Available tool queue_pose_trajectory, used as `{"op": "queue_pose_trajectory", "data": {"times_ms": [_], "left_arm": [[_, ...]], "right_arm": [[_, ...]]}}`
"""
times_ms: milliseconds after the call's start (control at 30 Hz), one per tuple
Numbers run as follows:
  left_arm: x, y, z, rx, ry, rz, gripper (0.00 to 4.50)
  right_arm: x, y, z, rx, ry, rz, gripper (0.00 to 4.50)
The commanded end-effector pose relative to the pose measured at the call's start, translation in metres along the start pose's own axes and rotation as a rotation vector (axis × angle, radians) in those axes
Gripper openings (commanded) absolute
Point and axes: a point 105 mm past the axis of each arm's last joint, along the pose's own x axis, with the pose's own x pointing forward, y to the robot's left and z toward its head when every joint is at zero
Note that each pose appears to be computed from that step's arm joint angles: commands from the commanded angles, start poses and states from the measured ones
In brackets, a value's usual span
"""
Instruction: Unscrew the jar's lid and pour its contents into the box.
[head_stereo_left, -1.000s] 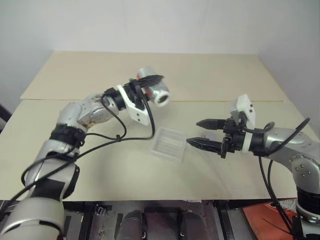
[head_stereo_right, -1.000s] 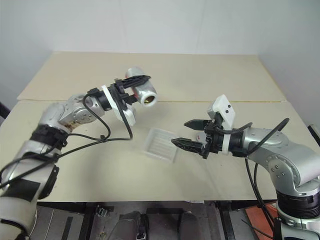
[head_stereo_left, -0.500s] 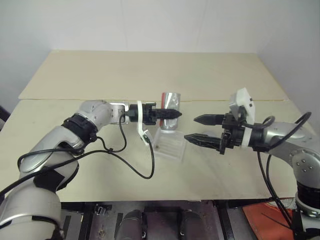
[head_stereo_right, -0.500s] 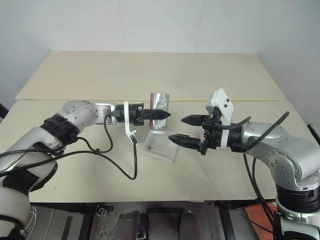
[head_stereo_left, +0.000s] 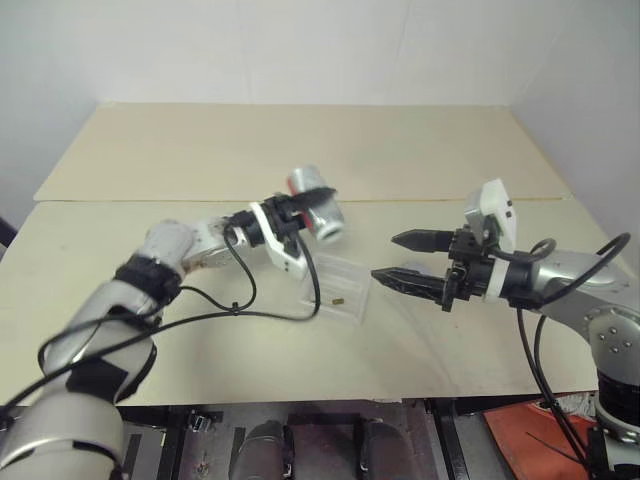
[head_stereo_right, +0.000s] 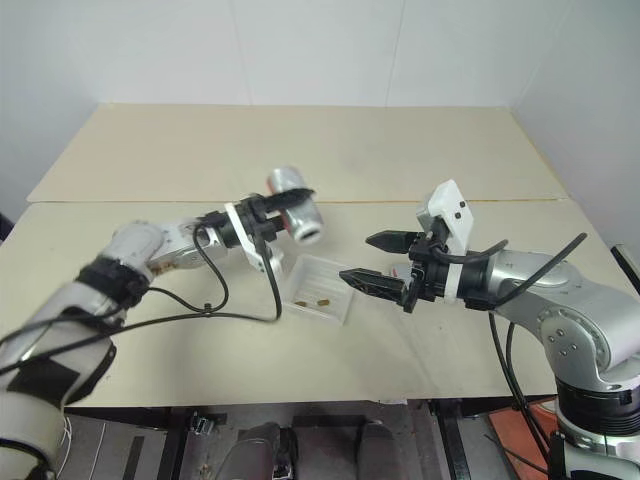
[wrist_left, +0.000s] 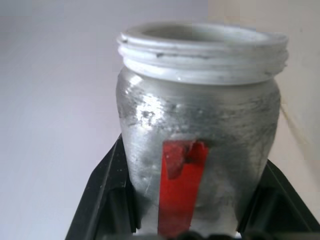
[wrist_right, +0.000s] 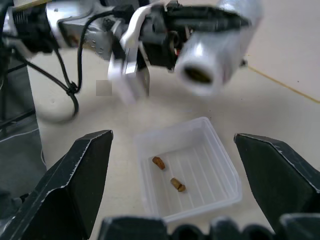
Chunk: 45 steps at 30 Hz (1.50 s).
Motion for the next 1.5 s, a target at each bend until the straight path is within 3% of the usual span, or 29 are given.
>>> {"op": "queue_pose_trajectory", "data": {"times_ms": [33,200,267,800,833,967,1067,1300,1500], "left_arm": [[-0.016,0.021,-0.016,-0.506,0.148,0.048,1.93],[-0.04,0.009,-0.029,-1.118,0.233,0.112,1.93],[-0.044,0.005,-0.029,-1.261,0.228,0.15,1.93],[-0.057,-0.06,-0.02,-1.367,0.235,0.132,1.93],[-0.059,-0.062,-0.019,-1.372,0.237,0.124,2.49],[-0.066,-0.066,-0.018,-1.387,0.253,0.102,3.56],[-0.077,-0.061,-0.02,-1.356,0.261,0.084,4.46],[-0.138,-0.025,-0.002,-1.257,0.218,-0.089,4.46],[-0.196,0.03,0.031,-1.303,0.057,-0.332,4.46]], "right_arm": [[-0.007,0.003,0.012,-0.088,-0.049,-0.018,4.49],[-0.009,-0.001,0.009,-0.098,-0.05,-0.028,4.49],[-0.009,-0.005,0.009,-0.098,-0.053,-0.041,4.49],[-0.01,-0.007,0.003,-0.098,-0.032,-0.06,4.49],[-0.01,-0.006,0.003,-0.097,-0.031,-0.058,4.5],[-0.008,-0.004,0.002,-0.094,-0.034,-0.058,4.5],[-0.006,-0.004,0.005,-0.091,-0.045,-0.053,4.5],[-0.013,-0.014,0.001,-0.095,-0.023,-0.071,4.5],[-0.018,-0.011,-0.007,-0.221,0.051,-0.074,4.5]]}}
